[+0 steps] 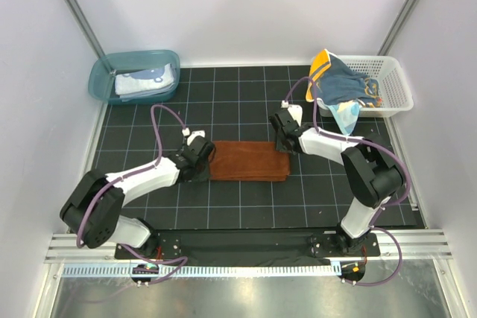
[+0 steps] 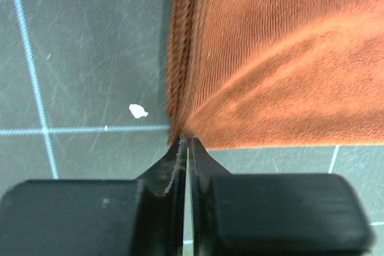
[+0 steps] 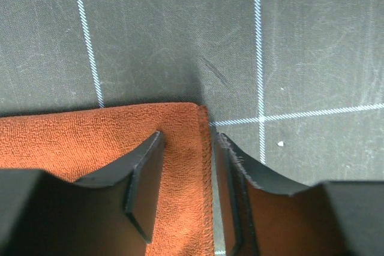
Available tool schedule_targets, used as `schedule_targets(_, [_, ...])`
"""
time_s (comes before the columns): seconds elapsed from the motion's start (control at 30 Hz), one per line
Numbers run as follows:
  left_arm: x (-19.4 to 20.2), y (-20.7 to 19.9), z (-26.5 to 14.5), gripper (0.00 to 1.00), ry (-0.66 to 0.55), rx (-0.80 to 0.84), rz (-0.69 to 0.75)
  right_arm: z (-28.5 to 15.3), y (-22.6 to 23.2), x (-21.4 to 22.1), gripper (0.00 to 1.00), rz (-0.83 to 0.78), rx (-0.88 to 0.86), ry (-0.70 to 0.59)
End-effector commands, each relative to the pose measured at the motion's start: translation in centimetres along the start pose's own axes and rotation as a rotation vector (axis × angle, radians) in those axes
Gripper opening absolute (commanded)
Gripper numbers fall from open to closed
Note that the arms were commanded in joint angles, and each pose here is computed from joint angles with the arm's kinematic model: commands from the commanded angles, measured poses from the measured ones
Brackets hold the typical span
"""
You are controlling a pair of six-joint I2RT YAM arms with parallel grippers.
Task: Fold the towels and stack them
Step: Smooth out wrinkles on the folded towel
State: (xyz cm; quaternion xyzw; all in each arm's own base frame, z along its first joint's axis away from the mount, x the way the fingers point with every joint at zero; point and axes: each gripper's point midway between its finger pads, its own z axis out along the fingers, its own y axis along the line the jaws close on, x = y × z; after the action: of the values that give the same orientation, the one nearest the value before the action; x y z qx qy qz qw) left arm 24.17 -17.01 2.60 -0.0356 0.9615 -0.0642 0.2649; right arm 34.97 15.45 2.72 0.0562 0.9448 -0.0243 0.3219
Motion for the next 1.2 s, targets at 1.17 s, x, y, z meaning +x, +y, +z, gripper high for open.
schedule_targets(1.17, [-9.2,-4.1,5.3,0.25,-0.011,-0.092,0.078,-5.9,-0.2,9.9,0.48,0.12,-0.192,0.032])
